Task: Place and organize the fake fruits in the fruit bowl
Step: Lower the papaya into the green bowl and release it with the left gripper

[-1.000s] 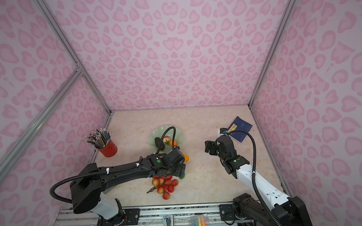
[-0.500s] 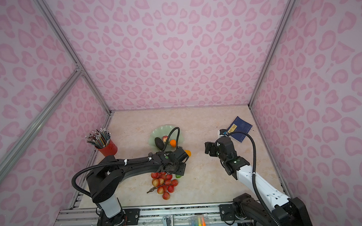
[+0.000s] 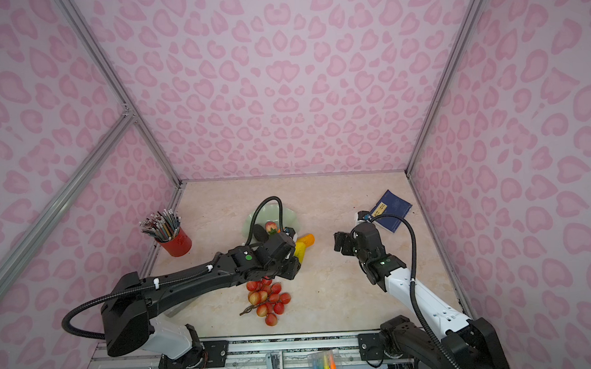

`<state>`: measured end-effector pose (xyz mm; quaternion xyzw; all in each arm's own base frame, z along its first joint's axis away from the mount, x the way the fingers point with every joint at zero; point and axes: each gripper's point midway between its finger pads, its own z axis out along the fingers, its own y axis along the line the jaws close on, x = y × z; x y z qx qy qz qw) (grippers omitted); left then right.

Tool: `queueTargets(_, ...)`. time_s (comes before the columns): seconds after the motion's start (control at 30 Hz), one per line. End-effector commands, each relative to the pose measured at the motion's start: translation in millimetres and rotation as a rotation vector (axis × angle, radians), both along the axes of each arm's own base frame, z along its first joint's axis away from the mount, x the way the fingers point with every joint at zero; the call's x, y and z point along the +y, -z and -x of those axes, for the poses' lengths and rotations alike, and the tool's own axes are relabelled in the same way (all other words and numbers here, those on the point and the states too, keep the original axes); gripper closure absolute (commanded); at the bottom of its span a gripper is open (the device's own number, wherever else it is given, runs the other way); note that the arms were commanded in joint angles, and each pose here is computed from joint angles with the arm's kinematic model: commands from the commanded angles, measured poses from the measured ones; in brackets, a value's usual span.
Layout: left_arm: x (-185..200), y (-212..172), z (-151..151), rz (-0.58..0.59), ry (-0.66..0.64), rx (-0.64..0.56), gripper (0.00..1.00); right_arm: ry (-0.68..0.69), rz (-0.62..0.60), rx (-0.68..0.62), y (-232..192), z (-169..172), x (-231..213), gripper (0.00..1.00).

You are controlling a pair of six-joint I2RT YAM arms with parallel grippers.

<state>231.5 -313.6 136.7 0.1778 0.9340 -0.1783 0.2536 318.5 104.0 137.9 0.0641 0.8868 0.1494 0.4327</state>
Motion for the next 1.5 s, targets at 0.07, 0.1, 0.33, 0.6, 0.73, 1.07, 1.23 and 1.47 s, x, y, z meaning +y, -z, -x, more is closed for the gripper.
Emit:
queueTargets(0.07, 47, -14, -44, -0.076, -0.083, -0.088, 0.59, -0.015, -0.001, 0.015, 1, -2, 4, 0.08)
queueTargets(0.1, 54, -15, -55, -0.084, -0.1, -0.1, 0.59, -0.017, 0.0, 0.018, 1, -2, 5, 0.08)
queueTargets(0.33, 70, -1, -117, -0.139, -0.121, -0.112, 0.58, -0.03, -0.014, 0.035, 3, -3, 12, 0.08)
queueTargets(0.6, 72, 44, -135, -0.196, -0.121, -0.036, 0.56, -0.039, -0.091, 0.082, 13, -11, 47, 0.09)
queueTargets(0.73, 72, 46, -138, -0.205, -0.123, -0.034, 0.46, -0.032, -0.147, 0.129, 23, -21, 73, 0.12)
queueTargets(1.07, 91, -47, -145, -0.135, -0.197, -0.269, 0.21, 0.058, -0.305, 0.2, 49, -29, 113, 0.18)
queueTargets(1.23, 129, -117, -133, -0.064, -0.324, -0.49, 0.17, 0.101, -0.349, 0.201, 52, -33, 122, 0.18)
queueTargets(1.47, 200, -156, -91, 0.02, -0.534, -0.682, 0.02, 0.164, -0.381, 0.224, 63, -42, 124, 0.19)
